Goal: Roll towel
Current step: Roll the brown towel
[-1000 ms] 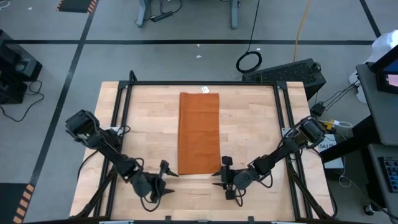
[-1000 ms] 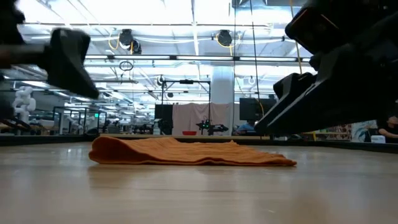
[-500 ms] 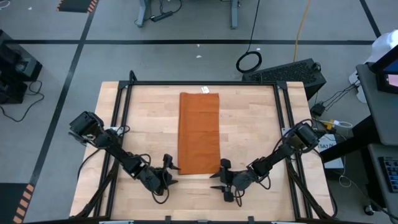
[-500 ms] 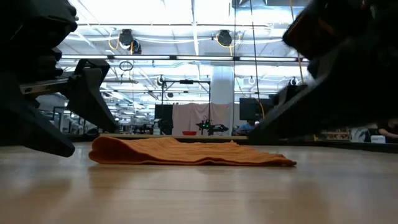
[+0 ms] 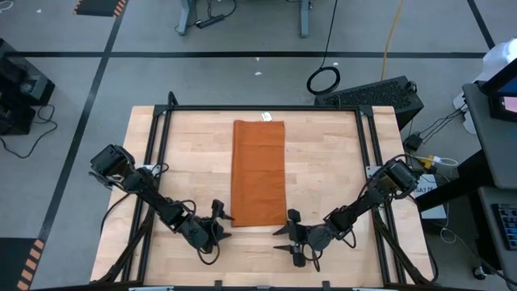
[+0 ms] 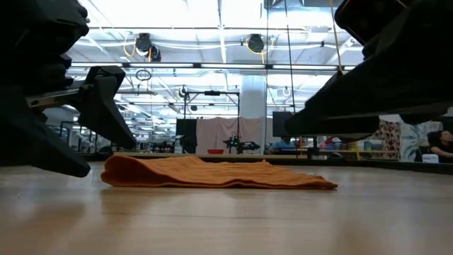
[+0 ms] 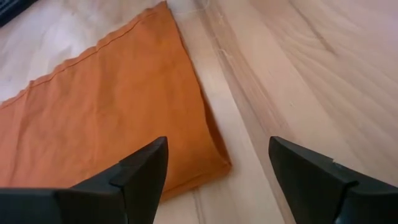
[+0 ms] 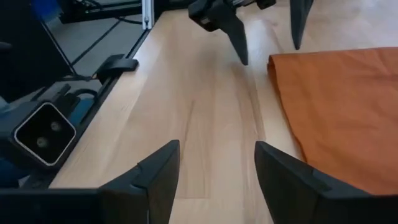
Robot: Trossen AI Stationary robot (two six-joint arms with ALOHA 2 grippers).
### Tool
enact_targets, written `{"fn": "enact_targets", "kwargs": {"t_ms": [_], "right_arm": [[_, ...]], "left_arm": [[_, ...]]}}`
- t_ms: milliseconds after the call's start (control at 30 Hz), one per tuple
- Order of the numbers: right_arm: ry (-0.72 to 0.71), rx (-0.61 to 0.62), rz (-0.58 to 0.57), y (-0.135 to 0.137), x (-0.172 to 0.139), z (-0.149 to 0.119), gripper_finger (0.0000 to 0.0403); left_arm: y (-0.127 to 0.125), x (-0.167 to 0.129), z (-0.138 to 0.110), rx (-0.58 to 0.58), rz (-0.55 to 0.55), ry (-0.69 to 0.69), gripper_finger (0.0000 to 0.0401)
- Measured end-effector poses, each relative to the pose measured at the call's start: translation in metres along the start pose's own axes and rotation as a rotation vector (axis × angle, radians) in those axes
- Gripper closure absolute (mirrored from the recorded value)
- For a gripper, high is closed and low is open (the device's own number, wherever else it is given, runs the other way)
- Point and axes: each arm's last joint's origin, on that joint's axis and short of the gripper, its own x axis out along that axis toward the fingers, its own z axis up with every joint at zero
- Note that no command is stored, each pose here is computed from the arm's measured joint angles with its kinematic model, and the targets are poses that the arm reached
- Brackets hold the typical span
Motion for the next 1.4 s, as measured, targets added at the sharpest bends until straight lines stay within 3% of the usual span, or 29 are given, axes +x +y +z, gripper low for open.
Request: {"fn": "enact_targets", "kwargs": {"t_ms": [333, 633, 867, 1033, 1400], "right_arm": [[0.018, -0.039, -0.009, -0.002, 0.0, -0.002, 0.0204], [0.017, -0.056, -0.017, -0.005, 0.002, 0.0, 0.0204], [0.015, -0.046, -0.023, -0.006, 0.003, 0.0, 0.0204], [0.015, -0.01, -0.022, -0.006, 0.002, 0.0, 0.0204], [0.015, -0.021, -0.035, -0.009, -0.002, 0.012, 0.0204]], "left_arm": [[0.002, 0.0, -0.008, 0.128, 0.004, 0.079, 0.012], [0.012, 0.006, -0.005, 0.103, 0.023, 0.06, 0.012], [0.024, 0.013, -0.007, 0.082, -0.054, 0.087, 0.0134], [0.031, 0.016, -0.009, 0.061, -0.119, 0.099, 0.0189], [0.034, 0.019, -0.013, -0.081, -0.178, 0.137, 0.0374]]}}
